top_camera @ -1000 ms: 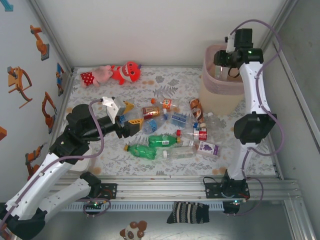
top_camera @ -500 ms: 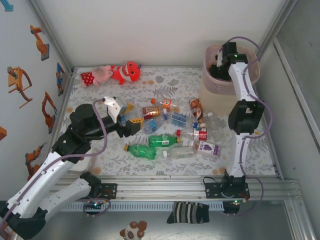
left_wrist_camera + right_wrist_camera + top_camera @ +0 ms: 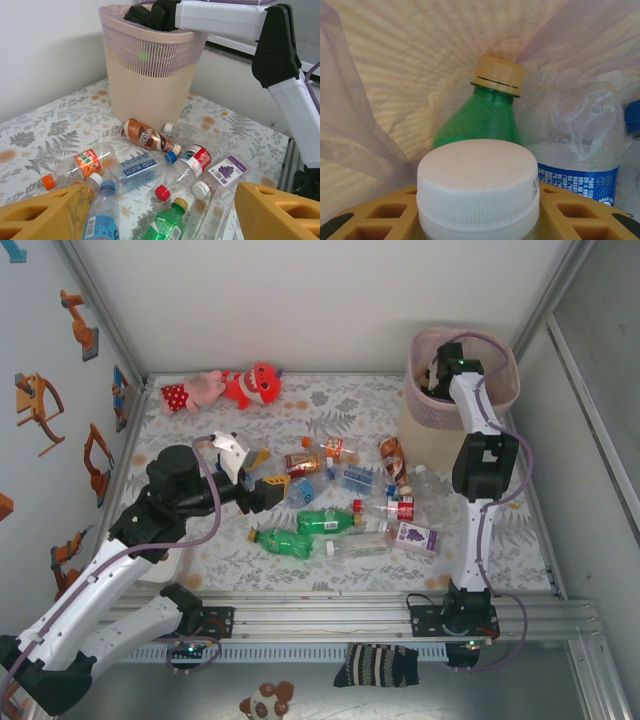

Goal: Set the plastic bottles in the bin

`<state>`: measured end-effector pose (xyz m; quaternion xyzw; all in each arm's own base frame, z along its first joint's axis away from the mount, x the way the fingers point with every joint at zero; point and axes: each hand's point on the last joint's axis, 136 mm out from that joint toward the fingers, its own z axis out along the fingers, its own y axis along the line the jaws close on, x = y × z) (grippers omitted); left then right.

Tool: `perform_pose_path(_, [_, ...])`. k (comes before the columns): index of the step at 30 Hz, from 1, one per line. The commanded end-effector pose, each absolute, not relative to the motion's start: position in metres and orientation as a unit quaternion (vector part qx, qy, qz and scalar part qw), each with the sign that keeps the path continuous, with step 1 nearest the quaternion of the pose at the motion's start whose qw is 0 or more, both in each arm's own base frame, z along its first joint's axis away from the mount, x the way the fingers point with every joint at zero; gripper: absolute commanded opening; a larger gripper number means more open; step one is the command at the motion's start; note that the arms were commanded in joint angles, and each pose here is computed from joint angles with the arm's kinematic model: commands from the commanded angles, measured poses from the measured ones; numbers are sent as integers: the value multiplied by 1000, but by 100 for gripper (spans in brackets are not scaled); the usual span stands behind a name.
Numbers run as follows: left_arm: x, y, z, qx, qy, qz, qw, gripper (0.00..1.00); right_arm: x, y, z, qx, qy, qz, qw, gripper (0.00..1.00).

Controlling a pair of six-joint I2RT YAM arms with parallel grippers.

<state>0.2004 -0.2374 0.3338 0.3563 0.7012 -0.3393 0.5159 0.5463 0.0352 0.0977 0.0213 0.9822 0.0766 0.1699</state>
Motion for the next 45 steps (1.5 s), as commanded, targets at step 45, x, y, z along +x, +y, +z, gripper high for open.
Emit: perform_pose_path(45, [267, -187, 263, 289, 844, -213, 399, 75, 432, 41, 400, -10, 895, 92, 436, 62])
